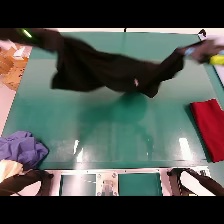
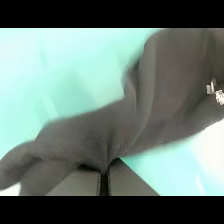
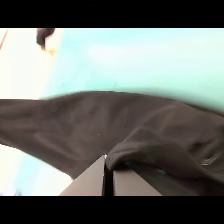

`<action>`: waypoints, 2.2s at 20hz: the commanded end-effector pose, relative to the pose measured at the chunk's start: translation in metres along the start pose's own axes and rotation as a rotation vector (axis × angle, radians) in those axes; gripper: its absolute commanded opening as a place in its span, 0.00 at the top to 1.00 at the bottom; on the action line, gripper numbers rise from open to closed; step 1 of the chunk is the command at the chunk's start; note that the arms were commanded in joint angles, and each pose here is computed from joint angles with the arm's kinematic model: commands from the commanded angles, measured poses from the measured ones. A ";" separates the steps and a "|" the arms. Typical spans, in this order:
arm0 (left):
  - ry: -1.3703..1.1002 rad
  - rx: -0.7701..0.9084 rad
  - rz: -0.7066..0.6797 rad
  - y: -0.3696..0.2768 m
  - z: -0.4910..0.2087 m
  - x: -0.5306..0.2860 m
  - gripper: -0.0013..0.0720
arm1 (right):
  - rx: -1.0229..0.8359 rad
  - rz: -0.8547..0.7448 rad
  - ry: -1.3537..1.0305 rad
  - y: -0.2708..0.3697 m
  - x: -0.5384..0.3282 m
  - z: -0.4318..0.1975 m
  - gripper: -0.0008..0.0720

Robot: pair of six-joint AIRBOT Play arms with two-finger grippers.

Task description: Fold the shirts.

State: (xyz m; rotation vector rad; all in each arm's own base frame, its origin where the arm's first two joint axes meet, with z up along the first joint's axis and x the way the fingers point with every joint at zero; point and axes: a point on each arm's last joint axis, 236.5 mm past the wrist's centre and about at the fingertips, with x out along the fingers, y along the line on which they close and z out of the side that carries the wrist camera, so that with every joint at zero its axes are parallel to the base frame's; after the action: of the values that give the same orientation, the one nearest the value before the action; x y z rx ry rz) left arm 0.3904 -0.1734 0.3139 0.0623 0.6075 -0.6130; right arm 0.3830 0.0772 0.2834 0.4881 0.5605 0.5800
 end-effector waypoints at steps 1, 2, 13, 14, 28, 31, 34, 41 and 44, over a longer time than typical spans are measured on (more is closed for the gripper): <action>-0.271 0.119 0.079 -0.023 0.071 -0.104 0.95 | -0.228 -0.053 -0.239 0.092 -0.094 0.041 0.97; -0.309 0.136 0.126 -0.020 0.076 -0.122 0.95 | -0.276 -0.088 -0.314 0.112 -0.119 0.050 0.97; 0.046 0.009 0.197 0.032 -0.022 -0.038 0.95 | -0.095 -0.393 -0.293 0.016 -0.133 0.012 0.97; 0.118 -0.023 0.157 0.032 -0.044 -0.010 0.95 | -0.022 -0.394 -0.236 -0.018 -0.115 -0.009 0.97; 0.508 -0.482 -0.032 0.081 -0.240 0.229 0.17 | 0.475 -0.487 0.172 -0.284 0.037 -0.210 0.64; 0.622 -0.496 -0.036 0.113 -0.227 0.169 0.17 | 0.441 -0.462 0.214 -0.277 0.014 -0.186 0.54; 0.723 -0.569 -0.051 0.129 -0.239 0.115 0.17 | 0.499 -0.452 0.220 -0.272 -0.012 -0.187 0.54; 0.871 -0.693 -0.149 0.093 -0.352 0.095 0.17 | 0.699 -0.538 0.218 -0.288 -0.053 -0.254 0.54; 0.777 -0.739 -0.178 0.082 -0.378 0.123 0.17 | 0.745 -0.523 0.266 -0.281 -0.044 -0.284 0.45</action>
State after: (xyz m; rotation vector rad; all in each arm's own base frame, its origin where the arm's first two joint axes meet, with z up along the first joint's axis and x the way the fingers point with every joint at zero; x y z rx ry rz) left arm 0.3310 -0.0715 -0.0449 -0.4102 1.6276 -0.4671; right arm 0.2993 -0.0912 -0.0544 0.8909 1.0798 -0.0830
